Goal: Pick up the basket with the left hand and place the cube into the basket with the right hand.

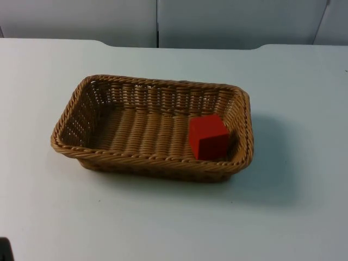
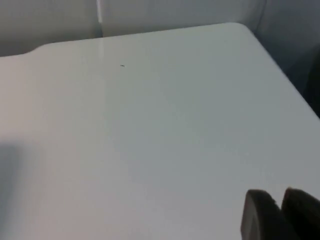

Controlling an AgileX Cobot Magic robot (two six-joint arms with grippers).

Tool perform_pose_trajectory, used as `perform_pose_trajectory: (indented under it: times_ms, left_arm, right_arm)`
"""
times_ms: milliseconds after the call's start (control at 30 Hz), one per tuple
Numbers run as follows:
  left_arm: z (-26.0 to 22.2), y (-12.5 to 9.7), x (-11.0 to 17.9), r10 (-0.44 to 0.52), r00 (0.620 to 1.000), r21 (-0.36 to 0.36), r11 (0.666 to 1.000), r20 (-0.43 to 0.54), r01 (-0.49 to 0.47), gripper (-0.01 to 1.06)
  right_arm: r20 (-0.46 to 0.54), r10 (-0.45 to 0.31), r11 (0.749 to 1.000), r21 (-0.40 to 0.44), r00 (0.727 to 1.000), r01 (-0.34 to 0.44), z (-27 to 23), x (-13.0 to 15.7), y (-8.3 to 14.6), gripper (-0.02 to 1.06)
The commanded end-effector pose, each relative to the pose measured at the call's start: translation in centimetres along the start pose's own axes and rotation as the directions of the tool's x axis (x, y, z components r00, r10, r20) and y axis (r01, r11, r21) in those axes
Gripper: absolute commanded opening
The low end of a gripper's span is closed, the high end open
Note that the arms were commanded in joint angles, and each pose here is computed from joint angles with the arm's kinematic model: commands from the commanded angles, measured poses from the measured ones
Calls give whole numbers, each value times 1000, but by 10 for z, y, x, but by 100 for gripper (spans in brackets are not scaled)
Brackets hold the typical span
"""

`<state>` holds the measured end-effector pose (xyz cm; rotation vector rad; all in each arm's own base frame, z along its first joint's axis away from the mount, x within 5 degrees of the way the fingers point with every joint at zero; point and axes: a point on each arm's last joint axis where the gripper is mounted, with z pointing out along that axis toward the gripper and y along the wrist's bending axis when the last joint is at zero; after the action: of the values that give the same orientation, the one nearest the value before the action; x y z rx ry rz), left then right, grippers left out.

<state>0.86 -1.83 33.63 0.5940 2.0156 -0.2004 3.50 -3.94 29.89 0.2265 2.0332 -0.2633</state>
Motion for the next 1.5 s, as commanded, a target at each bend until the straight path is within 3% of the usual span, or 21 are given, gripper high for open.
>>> perform_pose_trajectory:
  times_ms: [0, 267, 433, 467, 600, 633, 700, 867, 933, 1100, 1367, 1467]
  left_arm:
    - [0, 0, 4, 2, 1000, 9, 1000, -22, -2, 0]
    - [17, 0, 32, -35, 999, -23, 999, -17, 34, 0]
    - [5, -6, 54, -71, 995, -45, 996, 76, 74, 0]
    - [5, -6, 54, -71, 995, -45, 996, 76, 74, 0]
    - [6, -5, 59, -98, 994, -66, 993, 39, 101, 0]
    - [6, -5, 59, -98, 994, -66, 993, 39, 101, 0]
    - [6, -4, 59, -97, 995, -74, 992, 38, 99, 0]
    - [7, -4, 59, -97, 994, -75, 992, 41, 100, 0]
    - [7, -4, 59, -97, 994, -75, 992, 43, 100, 0]
    - [7, -4, 59, -97, 994, -75, 992, 43, 100, 0]
    - [7, -4, 59, -97, 994, -75, 992, 45, 100, 0]
    - [7, -3, 59, -96, 994, -78, 992, 45, 99, 0]
  right_arm:
    - [-2, -9, 1000, 27, 1000, 9, 0, 2, -3, 13]
    - [7, -18, 999, -50, 1000, 18, 1, 2, 5, 13]
    - [-81, -11, 979, -202, 997, -6, -4, 8, 18, 13]
    - [-81, -11, 979, -202, 997, -6, -4, 8, 18, 13]
    - [-128, -80, 925, -378, 989, 25, -9, 14, 33, 13]
    - [-128, -80, 925, -378, 989, 25, -9, 14, 33, 13]
    - [-125, -130, 891, -449, 984, 61, -13, 16, 38, 13]
    - [-145, -191, 872, -480, 971, 100, -14, 28, 39, 13]
    - [-92, -198, 852, -509, 976, 124, -19, 29, 38, 13]
    - [-16, -156, 825, -552, 988, 121, -32, 35, 33, 13]
    - [33, -120, 827, -550, 992, 119, -38, 38, 28, 13]
    - [20, -84, 871, -484, 996, 83, -38, 38, 29, 13]
